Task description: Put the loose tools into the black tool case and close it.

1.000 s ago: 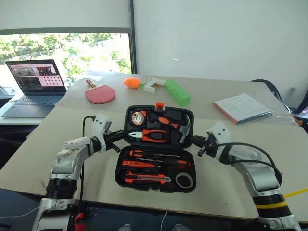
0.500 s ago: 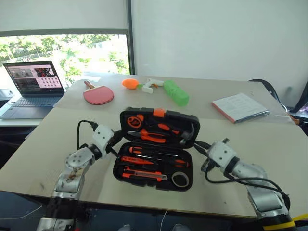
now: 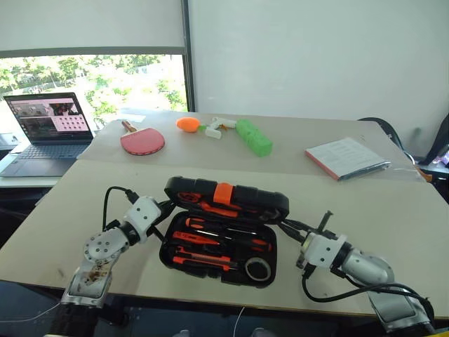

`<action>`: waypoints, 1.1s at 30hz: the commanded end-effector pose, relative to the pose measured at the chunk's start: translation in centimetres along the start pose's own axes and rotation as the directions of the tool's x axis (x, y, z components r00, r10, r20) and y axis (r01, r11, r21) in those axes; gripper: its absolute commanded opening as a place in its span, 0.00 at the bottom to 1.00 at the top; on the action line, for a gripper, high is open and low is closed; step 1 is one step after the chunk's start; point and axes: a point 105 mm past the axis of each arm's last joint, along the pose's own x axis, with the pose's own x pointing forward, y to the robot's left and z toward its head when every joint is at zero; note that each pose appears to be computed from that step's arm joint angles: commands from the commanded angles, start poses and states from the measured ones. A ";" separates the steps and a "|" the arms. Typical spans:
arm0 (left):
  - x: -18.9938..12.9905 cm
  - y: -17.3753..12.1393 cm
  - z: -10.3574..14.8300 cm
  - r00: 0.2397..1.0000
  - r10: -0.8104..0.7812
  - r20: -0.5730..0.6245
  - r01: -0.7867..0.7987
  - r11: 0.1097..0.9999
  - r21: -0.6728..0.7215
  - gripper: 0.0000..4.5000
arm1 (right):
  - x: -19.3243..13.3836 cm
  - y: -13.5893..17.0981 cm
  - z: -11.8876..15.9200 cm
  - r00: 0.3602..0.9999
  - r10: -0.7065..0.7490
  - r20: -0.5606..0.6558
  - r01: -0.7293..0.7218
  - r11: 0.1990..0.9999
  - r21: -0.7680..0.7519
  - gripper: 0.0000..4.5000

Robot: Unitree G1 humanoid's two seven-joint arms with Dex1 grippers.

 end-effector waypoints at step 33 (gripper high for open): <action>3.6 5.5 0.0 0.803 -0.537 -0.258 0.533 0.841 -0.091 0.05 | -4.7 8.3 6.8 0.812 0.559 0.171 -0.539 0.603 0.588 0.00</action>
